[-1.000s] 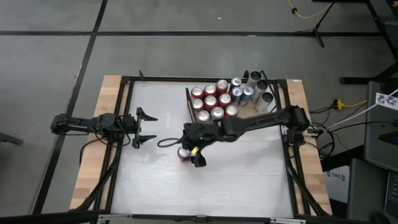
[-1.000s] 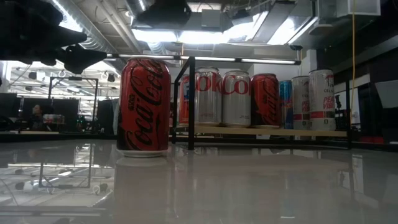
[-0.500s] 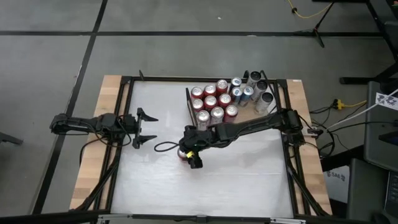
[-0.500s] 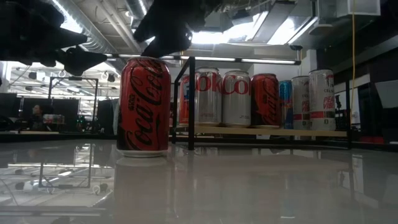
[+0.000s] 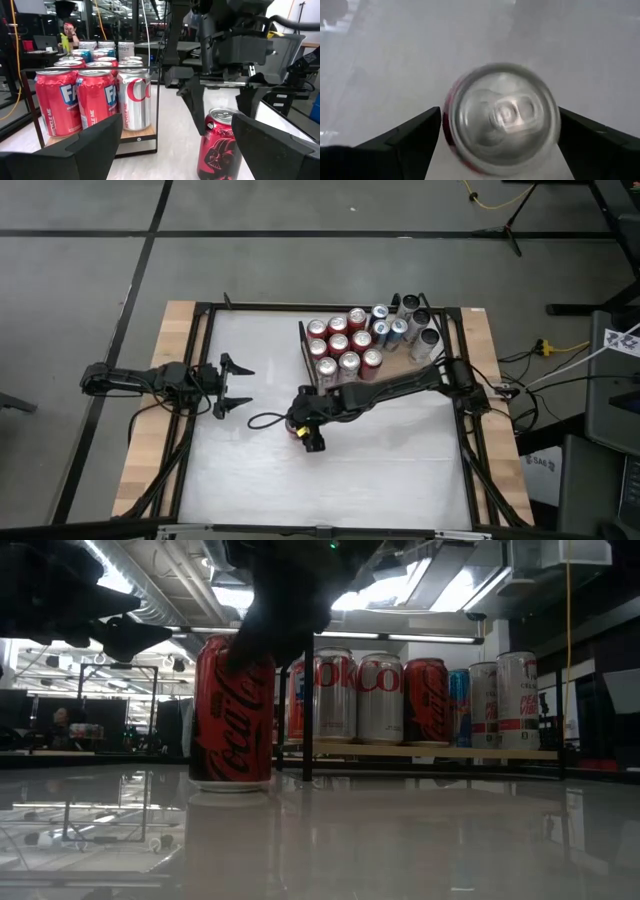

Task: Place canned beverage on shelf
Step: Put the red soda can on the shelf

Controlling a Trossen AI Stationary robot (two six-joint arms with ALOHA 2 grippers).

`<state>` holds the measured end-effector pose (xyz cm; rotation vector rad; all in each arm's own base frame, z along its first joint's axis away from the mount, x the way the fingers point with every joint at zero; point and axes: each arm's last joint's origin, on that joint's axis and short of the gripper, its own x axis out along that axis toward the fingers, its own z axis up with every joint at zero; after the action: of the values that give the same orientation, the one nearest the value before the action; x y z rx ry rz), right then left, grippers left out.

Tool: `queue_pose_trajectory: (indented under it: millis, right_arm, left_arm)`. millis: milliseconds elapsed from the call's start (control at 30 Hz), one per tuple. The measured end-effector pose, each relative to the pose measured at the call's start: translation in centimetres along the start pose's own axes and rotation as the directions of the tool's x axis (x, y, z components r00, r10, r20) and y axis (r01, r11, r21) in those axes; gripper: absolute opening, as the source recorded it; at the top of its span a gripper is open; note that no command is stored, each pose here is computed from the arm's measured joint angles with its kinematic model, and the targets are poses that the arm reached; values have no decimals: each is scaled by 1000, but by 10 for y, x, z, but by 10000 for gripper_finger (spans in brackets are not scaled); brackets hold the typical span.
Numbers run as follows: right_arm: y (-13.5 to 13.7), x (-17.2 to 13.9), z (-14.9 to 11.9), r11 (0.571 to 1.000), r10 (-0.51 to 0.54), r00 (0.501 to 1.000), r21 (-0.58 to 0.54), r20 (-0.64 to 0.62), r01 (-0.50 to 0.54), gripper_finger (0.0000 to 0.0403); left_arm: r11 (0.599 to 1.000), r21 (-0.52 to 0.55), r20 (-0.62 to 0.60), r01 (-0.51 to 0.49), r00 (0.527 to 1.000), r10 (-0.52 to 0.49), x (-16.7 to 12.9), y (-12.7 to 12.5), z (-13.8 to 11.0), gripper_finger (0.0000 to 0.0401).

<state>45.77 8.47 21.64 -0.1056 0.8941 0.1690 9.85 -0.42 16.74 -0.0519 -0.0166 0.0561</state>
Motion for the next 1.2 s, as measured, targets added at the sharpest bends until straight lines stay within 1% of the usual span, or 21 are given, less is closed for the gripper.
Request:
queue_pose_trajectory:
  millis: [33, 100, 167, 400, 467, 567, 667, 800, 933, 1067, 1200]
  right_arm:
    - [0, 2, 1, 1000, 2, 1000, 0, 11, -2, 360]
    - [0, 3, -1, 1000, 4, 1000, 0, -6, -4, 358]
    - [0, 3, 0, 1000, 3, 1000, 0, 3, -3, 348]
    - [0, 3, 0, 1000, 4, 1000, 0, 9, -4, 283]
    - [0, 2, 0, 1000, 10, 1000, 1, 3, -10, 280]
    - [1, -6, 0, 999, 40, 999, 32, -20, -39, 280]
    - [1, -26, 2, 998, 57, 998, 40, -32, -56, 281]
    - [1, -67, 3, 998, 46, 997, 50, -67, -43, 283]
    - [1, -102, -2, 998, 13, 992, 55, -126, -6, 281]
    - [3, -144, -7, 999, -8, 989, 49, -149, 15, 282]
    - [4, -179, -20, 996, -56, 980, 60, -191, 68, 281]
  left_arm:
    - [1000, 0, 0, 0, 1000, 0, 0, 0, 0, 368]
    - [1000, 0, 0, 0, 1000, 0, 0, 0, 0, 368]
    - [1000, 0, 0, 0, 1000, 0, 0, 0, 0, 368]
    - [1000, 0, 0, 0, 1000, 0, 0, 0, 0, 368]
    - [1000, 0, 0, 0, 1000, 0, 0, 0, 0, 368]
    - [1000, 0, 0, 0, 1000, 0, 0, 0, 0, 368]
    - [1000, 0, 0, 0, 1000, 0, 0, 0, 0, 368]
    - [1000, 0, 0, 0, 1000, 0, 0, 0, 0, 368]
    - [1000, 5, 0, 0, 1000, 0, 0, 0, 0, 368]
    - [1000, 1, 0, 0, 1000, 0, 0, 0, 0, 368]
    - [1000, 1, 0, 0, 1000, 0, 0, 0, 0, 368]
